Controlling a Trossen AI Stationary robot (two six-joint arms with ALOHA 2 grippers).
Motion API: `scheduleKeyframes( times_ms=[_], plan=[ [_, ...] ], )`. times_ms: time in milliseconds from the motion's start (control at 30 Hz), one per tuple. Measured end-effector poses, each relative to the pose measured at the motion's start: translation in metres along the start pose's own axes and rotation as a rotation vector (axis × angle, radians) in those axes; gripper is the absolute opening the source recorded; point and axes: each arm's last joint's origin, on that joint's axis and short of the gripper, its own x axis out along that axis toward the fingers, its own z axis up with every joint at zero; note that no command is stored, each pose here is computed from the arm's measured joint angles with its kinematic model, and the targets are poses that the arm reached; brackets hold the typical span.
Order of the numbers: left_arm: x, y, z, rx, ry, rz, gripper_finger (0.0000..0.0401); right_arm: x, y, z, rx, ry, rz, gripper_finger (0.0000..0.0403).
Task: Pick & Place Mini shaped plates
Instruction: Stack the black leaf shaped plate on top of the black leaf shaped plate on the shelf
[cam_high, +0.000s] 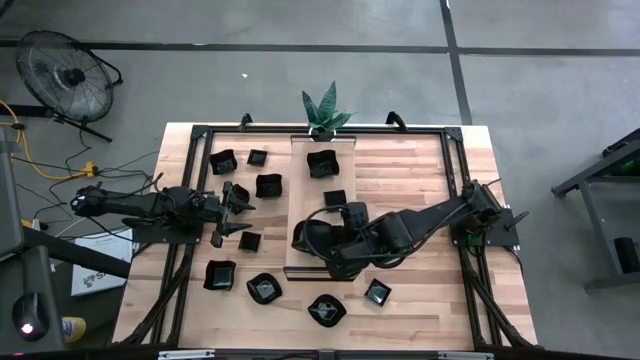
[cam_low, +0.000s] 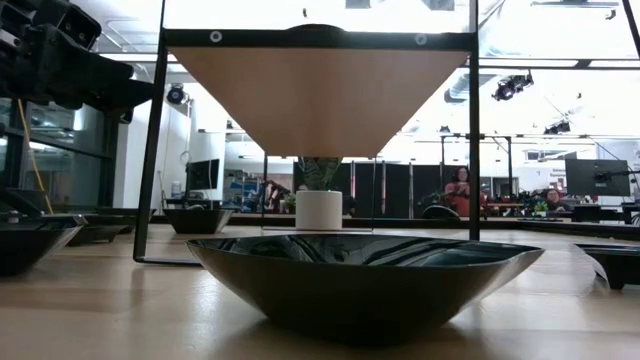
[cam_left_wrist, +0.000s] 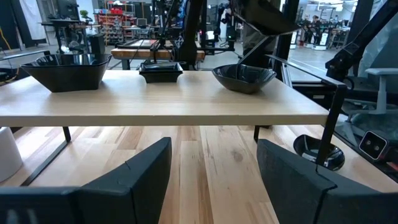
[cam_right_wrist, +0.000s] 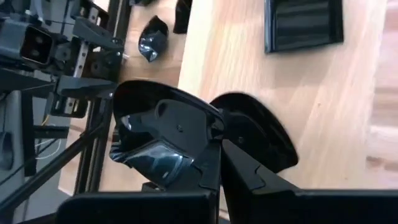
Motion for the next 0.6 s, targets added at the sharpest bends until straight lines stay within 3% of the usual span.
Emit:
scheduleKeyframes(
  times_ms=[600],
  plan=[
    [0.0, 0.0, 0.0, 0.0, 0.0, 0.0, 0.0234, -0.016, -0.019, 0.033, 0.038, 0.029, -0.173, 0.0]
  ],
)
